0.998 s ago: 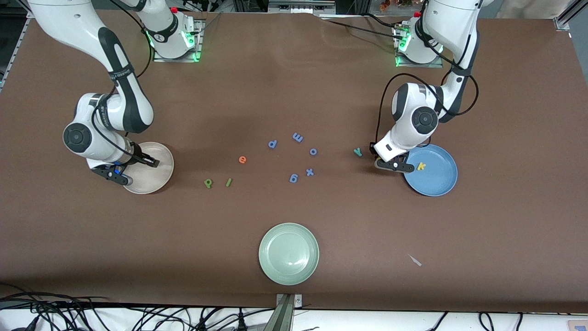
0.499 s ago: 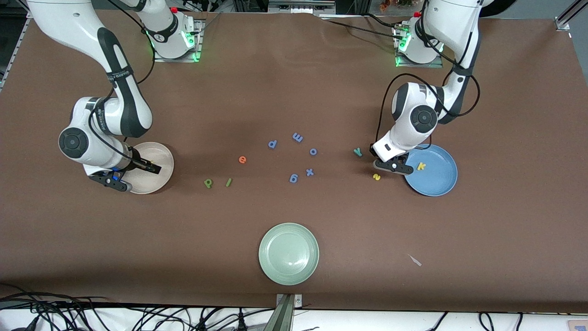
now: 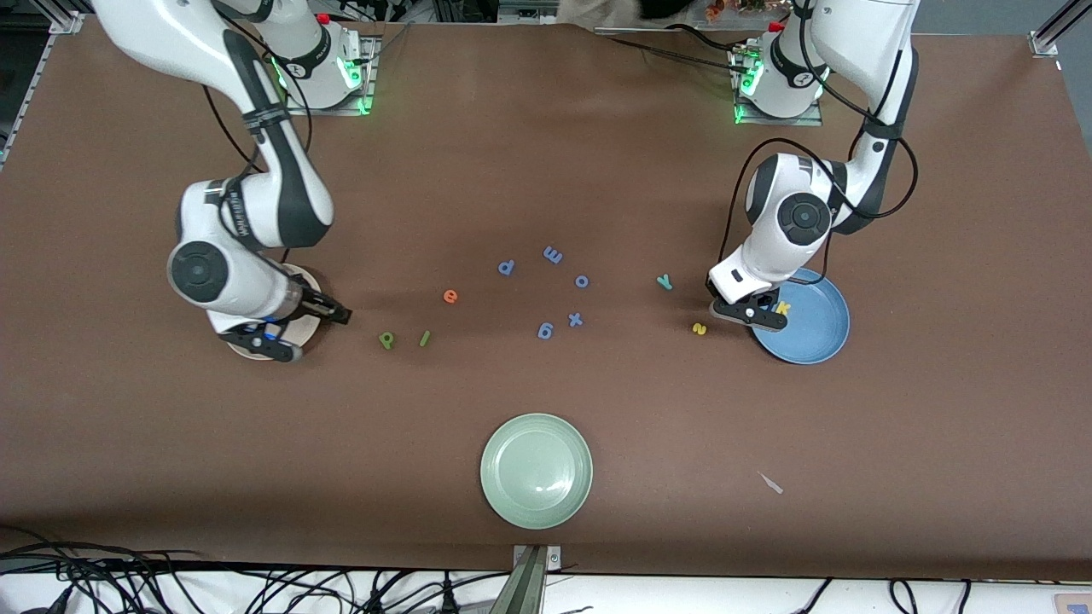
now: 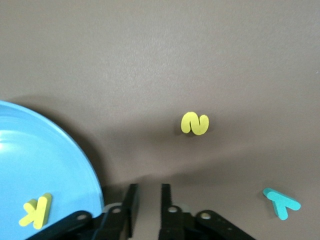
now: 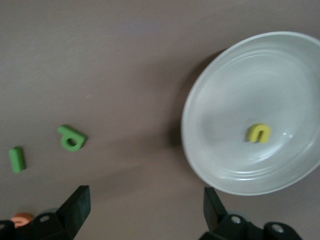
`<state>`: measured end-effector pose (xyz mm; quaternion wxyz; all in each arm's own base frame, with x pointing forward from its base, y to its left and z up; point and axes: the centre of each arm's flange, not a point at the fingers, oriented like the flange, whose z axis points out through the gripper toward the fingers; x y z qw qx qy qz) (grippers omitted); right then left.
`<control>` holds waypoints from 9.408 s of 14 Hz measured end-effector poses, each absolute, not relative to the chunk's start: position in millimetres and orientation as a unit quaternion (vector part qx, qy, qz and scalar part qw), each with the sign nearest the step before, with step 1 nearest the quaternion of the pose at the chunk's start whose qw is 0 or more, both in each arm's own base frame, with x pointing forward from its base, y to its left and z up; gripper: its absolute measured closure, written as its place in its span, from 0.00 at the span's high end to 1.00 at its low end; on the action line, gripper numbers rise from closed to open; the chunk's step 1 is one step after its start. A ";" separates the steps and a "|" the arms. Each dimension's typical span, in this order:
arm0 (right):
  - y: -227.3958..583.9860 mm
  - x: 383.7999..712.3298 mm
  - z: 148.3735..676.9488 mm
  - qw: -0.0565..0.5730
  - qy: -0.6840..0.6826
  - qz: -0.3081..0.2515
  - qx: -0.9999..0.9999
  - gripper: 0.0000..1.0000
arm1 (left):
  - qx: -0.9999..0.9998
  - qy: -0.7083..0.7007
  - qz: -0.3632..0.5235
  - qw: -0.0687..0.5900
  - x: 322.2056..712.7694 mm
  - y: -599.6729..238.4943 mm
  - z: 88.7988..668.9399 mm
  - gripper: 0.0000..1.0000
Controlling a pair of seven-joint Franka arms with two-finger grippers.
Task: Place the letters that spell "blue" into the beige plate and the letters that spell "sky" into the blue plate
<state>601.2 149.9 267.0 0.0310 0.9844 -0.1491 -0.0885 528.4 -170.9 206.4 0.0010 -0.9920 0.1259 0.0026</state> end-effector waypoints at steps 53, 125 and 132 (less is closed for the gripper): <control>79.7 627.1 263.8 0.023 0.136 -0.096 0.986 0.27 | -0.982 0.185 0.013 -0.019 553.0 -59.0 239.9 0.67; 29.6 586.5 231.3 0.024 0.082 -0.099 0.991 0.38 | -0.980 0.186 -0.028 -0.064 495.0 -12.6 498.1 1.00; 164.8 582.3 256.7 0.001 0.036 -0.087 0.996 1.00 | -0.993 0.110 0.037 0.000 485.2 -68.6 624.1 1.00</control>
